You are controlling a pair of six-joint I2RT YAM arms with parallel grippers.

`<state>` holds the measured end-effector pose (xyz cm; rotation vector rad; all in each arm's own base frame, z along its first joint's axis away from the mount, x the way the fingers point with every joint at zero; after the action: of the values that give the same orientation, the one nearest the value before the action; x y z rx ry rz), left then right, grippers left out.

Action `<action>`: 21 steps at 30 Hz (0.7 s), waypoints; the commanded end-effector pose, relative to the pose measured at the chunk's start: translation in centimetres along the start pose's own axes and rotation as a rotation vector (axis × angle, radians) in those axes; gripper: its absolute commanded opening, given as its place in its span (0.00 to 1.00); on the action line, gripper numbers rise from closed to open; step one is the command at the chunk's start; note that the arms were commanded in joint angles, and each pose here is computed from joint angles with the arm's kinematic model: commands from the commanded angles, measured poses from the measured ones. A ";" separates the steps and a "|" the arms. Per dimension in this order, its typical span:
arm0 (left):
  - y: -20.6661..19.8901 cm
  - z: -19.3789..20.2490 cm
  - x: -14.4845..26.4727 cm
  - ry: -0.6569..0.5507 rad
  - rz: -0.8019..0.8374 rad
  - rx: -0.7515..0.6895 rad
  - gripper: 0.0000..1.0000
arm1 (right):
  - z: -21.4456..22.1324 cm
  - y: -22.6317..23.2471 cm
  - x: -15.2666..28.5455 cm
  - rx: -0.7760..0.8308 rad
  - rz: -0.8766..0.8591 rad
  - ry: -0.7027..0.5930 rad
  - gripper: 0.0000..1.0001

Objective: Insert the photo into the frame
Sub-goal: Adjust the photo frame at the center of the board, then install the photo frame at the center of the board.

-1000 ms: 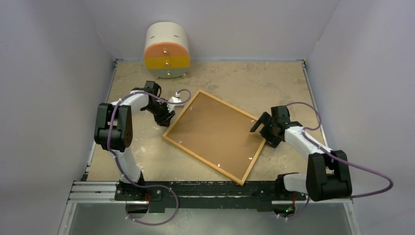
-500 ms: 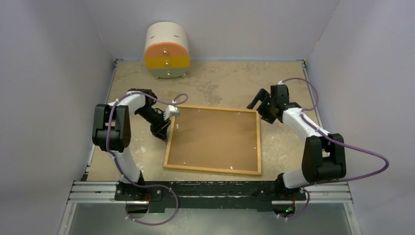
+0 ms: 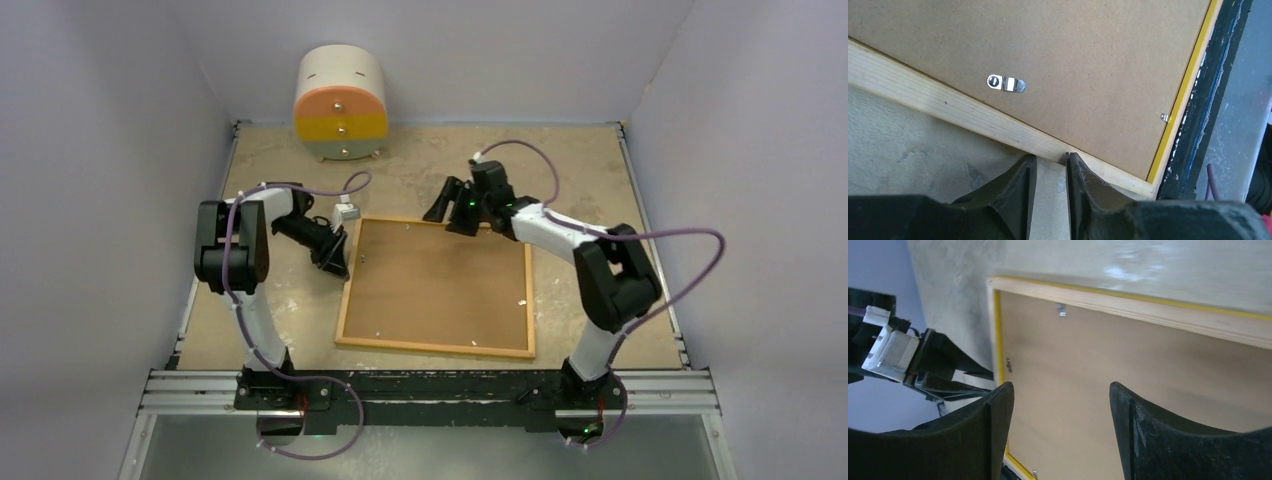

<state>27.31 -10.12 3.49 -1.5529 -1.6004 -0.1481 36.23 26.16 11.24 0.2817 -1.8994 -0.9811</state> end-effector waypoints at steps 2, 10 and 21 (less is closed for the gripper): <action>-0.1 -0.1 -0.7 -0.042 0.010 0.021 0.25 | 4.7 7.1 -4.5 0.063 -0.176 0.151 0.68; 0.6 1.3 -0.4 -0.042 -0.040 0.059 0.20 | 10.3 8.8 -10.2 0.098 -0.180 0.294 0.54; 1.2 1.0 -0.1 -0.052 -0.075 0.048 0.19 | 13.5 7.8 -11.5 0.094 -0.159 0.376 0.52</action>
<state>26.84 -10.04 3.13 -1.4742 -1.6484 0.0070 33.00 43.73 5.65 0.5992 -1.6315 -0.8523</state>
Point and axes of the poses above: each gripper's point midway between its finger pads, its own x axis back along the fingers, its own y axis along the line the jaws close on, z = x × y, the point moved 1 cm from there along x, back along the fingers, and after that the axes turned 13 degrees about -x, right-handed, at the moved point
